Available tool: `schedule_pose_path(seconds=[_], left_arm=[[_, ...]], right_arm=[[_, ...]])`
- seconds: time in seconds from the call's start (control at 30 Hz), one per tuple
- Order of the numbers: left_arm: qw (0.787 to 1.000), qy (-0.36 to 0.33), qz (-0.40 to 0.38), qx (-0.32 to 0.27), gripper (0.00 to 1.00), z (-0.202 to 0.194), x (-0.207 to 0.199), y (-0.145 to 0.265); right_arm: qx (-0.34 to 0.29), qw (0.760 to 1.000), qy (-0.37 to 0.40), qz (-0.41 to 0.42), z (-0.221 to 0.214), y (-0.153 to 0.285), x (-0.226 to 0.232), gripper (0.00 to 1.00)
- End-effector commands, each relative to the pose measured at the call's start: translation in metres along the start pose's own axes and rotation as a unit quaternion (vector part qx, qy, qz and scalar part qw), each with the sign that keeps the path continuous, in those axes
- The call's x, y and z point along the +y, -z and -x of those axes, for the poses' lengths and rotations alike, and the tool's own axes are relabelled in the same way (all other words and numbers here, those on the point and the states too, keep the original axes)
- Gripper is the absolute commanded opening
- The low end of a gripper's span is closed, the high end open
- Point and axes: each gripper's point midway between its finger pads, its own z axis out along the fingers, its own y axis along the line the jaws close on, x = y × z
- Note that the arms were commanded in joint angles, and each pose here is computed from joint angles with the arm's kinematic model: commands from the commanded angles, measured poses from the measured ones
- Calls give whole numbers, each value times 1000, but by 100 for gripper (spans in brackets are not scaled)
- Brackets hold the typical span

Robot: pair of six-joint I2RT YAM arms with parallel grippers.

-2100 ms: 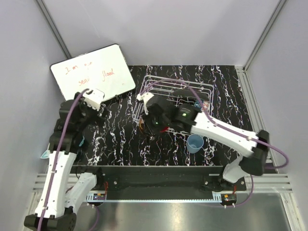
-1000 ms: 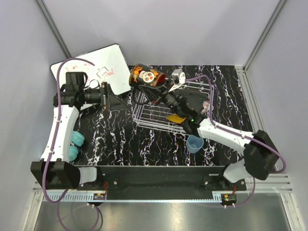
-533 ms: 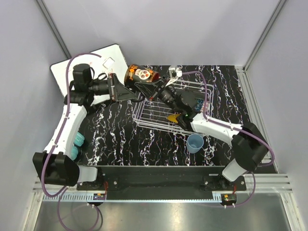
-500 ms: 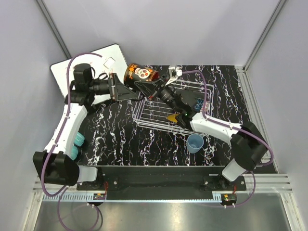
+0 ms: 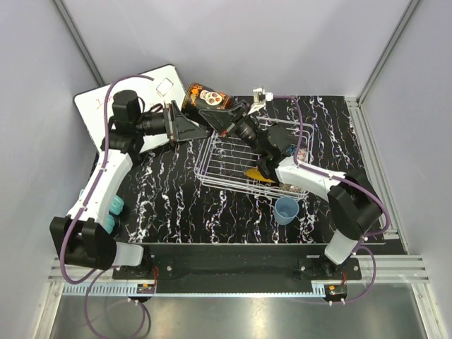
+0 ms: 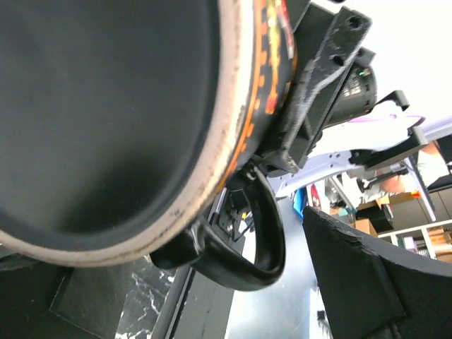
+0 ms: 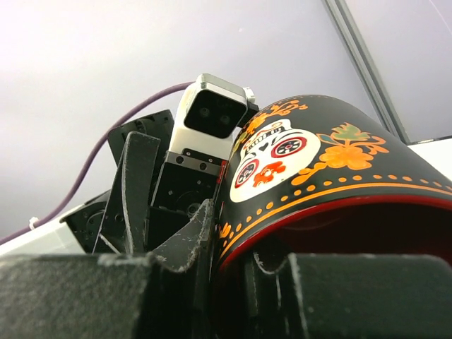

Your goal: Load the mixed dishes into the dish rack

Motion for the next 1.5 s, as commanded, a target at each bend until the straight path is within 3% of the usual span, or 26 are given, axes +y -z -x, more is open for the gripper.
schedule_pose_path(seconds=[0.0,0.23,0.4,0.63,0.83,0.9,0.93,1.13,1.33,1.4,1.47], left_arm=[[998,-38,-26,-34,99,26,-23,-8],[999,-16,-49,-16,84,25,-39,-26],[998,-6,-63,-9,79,22,-50,-31],[997,2,-78,-22,78,28,-64,-28],[996,6,-81,-31,75,34,-68,-25],[996,9,-77,-36,65,36,-65,-24],[996,13,-74,-38,58,38,-63,-24],[996,11,-72,-45,49,42,-66,-21],[995,26,-65,-67,31,50,-62,-10],[994,34,-71,-76,20,55,-63,-7],[994,29,-79,-76,17,58,-67,-6]], right_arm=[[-75,986,9,150,58,-3,84,0],[-54,986,-12,160,51,2,79,0],[-37,982,-31,181,51,1,81,0],[75,967,-78,231,16,4,81,0],[156,961,-15,228,-29,14,71,0],[195,957,0,214,-48,17,76,0],[199,955,43,215,-55,16,73,0],[217,950,42,222,-76,16,78,0],[268,928,79,247,-116,20,97,0],[272,926,76,250,-118,20,99,0],[277,924,71,254,-122,18,98,0]])
